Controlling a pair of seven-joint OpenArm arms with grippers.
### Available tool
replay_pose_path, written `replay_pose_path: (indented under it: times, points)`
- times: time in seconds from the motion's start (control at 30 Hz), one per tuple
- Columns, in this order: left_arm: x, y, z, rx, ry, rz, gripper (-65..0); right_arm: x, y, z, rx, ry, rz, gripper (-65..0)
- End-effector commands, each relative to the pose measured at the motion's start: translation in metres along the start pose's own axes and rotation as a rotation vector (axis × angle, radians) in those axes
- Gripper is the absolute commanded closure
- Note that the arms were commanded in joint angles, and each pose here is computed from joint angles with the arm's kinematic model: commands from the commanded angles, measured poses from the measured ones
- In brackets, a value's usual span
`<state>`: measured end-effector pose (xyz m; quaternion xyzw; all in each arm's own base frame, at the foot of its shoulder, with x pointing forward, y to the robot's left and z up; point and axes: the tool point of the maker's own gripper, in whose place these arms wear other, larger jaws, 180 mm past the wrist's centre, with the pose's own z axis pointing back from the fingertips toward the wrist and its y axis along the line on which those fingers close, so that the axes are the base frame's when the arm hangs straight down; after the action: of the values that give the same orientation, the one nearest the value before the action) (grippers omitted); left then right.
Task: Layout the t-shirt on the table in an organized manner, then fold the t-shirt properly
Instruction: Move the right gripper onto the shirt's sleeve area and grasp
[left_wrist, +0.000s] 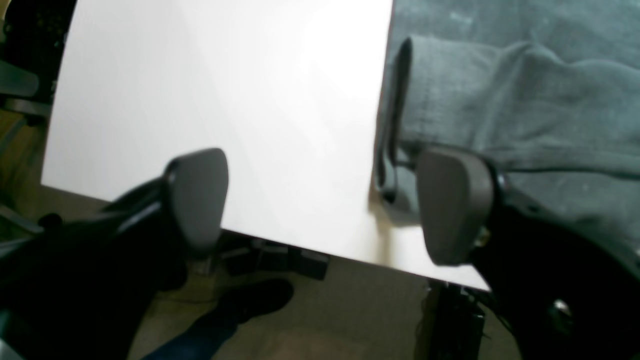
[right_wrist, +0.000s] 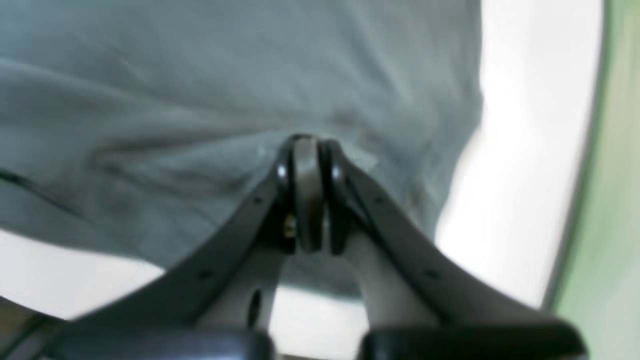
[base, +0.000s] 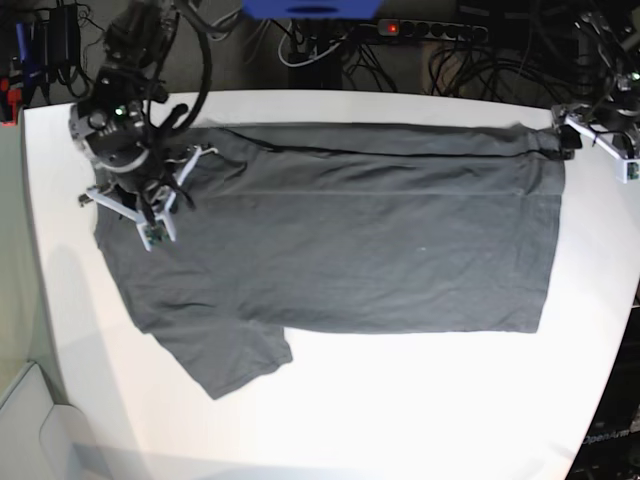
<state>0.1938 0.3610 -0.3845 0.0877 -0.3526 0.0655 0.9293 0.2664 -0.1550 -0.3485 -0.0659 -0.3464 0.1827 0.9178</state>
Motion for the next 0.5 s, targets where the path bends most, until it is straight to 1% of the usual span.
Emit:
replay_pose_path:
  times: [0.0,0.1,0.17,0.27,0.37,0.47]
  points:
    - [0.014,0.006,0.005,0.012,-0.045,-0.013,-57.5,0.02,-0.007,0.002,-0.023,-0.049,0.008,0.0]
    - [0.012,0.007,0.005,0.015,-0.041,-0.012,-57.5,0.04,-0.01,0.0,-0.026,-0.07,0.022,0.0]
    - [0.007,0.015,0.01,0.034,-0.034,-0.006,-57.5,0.054,-0.005,-0.002,-0.013,-0.089,0.041,0.0]
    - [0.009,0.016,0.014,0.046,-0.048,-0.004,-57.6,0.072,-0.006,-0.007,-0.008,-0.118,0.079,0.0]
    - [0.014,0.023,0.022,0.074,-0.067,0.003,-57.7,0.082,-0.004,-0.015,0.008,-0.127,0.088,0.0]
    - [0.013,0.021,0.03,0.057,-0.072,-0.043,-57.7,0.088,-0.009,-0.025,0.015,-0.117,0.093,0.0]
